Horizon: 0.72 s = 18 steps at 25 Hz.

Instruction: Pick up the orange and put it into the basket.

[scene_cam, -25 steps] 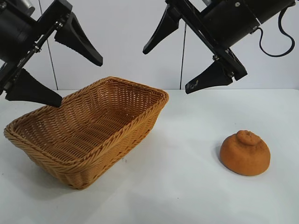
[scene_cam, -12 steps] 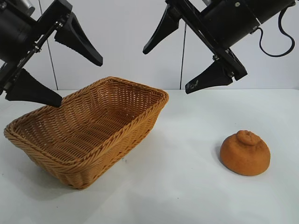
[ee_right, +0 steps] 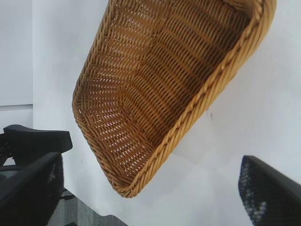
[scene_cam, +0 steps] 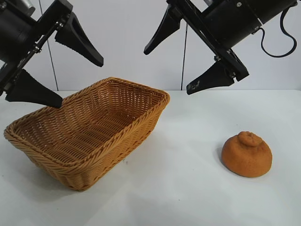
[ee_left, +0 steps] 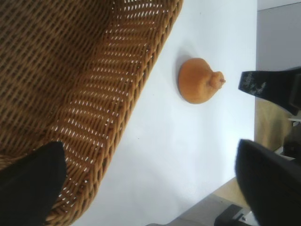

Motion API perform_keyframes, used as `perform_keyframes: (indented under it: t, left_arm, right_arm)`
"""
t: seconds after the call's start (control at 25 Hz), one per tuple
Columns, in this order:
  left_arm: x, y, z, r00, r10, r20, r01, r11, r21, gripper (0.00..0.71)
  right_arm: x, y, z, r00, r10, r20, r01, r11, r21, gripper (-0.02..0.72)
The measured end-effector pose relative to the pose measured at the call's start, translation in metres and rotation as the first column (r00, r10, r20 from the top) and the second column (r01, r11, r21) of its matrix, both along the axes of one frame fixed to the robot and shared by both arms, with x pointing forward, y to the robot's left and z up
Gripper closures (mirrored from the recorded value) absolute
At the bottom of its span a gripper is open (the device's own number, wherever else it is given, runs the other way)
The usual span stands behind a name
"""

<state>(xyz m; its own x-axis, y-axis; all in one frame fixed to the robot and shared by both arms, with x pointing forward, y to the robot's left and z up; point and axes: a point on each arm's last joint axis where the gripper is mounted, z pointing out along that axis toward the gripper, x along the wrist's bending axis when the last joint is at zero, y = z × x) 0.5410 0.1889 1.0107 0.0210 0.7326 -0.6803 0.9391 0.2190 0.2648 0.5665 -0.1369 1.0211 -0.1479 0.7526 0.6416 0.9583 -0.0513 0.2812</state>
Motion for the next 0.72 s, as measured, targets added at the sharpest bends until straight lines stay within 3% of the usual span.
perform_keyframes:
  t: [0.32,0.52,0.72]
  left_arm:
    - [0.000,0.000,0.001,1.000,-0.002,-0.005,0.002,1.000,-0.012,0.017]
    - [-0.004,0.008,0.006,0.998,-0.008,-0.057,0.005,0.999,-0.050,0.017]
    - [-0.017,0.019,0.030,0.998,0.027,-0.059,-0.030,0.998,-0.047,0.017]
  right_arm:
    - [0.000,0.000,0.000,1.000,-0.001,0.001,0.001,1.000,0.000,0.010]
    - [0.000,0.000,0.000,1.000,0.003,0.002,-0.003,1.000,-0.006,0.010]
    - [0.000,0.000,0.000,1.000,0.005,0.001,-0.005,1.000,-0.008,0.010]
